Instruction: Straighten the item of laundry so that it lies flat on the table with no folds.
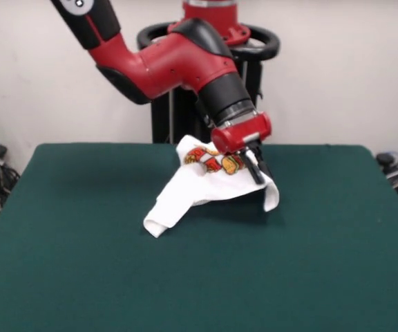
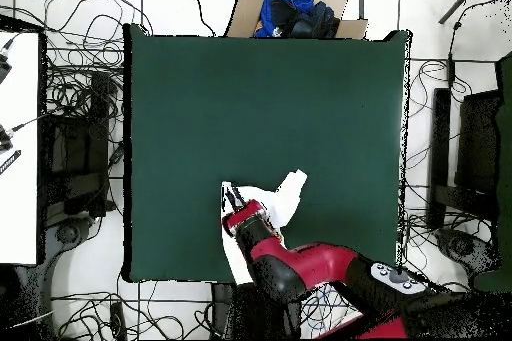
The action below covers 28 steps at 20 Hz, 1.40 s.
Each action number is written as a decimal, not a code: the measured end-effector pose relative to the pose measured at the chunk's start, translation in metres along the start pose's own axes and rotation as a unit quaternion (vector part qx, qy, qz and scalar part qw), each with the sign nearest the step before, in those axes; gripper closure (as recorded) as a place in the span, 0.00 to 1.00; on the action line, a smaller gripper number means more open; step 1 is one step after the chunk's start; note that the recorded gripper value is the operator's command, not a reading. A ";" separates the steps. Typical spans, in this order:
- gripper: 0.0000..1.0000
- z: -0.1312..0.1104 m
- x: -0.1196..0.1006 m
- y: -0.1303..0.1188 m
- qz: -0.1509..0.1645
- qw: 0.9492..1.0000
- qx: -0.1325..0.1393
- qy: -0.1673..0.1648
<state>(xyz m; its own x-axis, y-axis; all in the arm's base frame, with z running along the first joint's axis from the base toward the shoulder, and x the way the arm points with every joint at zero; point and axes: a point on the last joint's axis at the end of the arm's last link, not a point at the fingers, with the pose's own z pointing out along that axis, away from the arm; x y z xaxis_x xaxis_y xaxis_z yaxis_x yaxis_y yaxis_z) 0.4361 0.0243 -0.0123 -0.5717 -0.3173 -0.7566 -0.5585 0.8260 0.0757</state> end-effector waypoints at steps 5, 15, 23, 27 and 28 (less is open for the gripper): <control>1.00 0.000 -0.004 -0.004 0.002 1.000 0.002 -0.010; 1.00 0.002 -0.010 -0.003 0.000 1.000 0.007 -0.026; 1.00 0.007 -0.029 -0.002 -0.007 0.998 0.005 -0.062; 1.00 0.008 -0.032 0.005 -0.017 0.997 -0.006 -0.074; 1.00 0.009 -0.031 0.008 -0.018 0.997 -0.010 -0.076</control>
<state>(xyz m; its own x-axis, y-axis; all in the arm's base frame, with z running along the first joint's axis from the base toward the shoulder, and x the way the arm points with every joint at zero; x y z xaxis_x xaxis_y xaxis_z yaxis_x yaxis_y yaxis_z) 0.4545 0.0449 0.0061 -0.4548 -0.2706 -0.8485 -0.5900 0.8052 0.0595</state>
